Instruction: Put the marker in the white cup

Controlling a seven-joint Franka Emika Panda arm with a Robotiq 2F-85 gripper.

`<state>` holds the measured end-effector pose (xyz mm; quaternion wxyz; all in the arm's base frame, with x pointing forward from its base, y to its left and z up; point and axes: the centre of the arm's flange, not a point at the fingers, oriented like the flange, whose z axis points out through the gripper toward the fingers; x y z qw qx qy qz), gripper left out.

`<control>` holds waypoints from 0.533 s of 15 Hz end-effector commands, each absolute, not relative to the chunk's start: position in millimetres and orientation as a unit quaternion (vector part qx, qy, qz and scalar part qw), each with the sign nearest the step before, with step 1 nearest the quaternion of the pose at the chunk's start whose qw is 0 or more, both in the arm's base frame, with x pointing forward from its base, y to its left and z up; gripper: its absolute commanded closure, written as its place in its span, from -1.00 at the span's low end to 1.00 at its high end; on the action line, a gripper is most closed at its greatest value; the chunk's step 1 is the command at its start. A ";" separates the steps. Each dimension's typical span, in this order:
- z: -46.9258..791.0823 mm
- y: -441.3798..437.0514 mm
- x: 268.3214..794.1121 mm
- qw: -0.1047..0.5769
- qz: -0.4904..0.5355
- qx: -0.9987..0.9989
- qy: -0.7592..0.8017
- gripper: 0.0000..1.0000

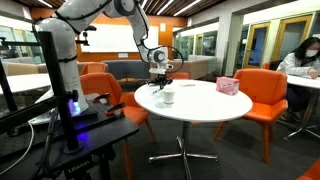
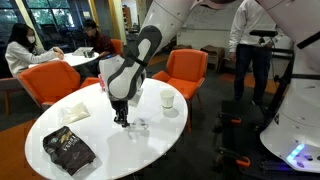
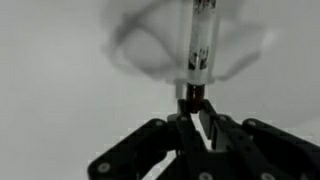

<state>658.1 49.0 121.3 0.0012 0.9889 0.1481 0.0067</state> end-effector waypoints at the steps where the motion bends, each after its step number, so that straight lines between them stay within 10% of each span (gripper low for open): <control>1: 161.7 30.2 656.4 -0.012 0.029 0.986 0.163 0.91; 8: 229.9 -69.3 650.1 -0.022 0.126 0.975 0.179 0.91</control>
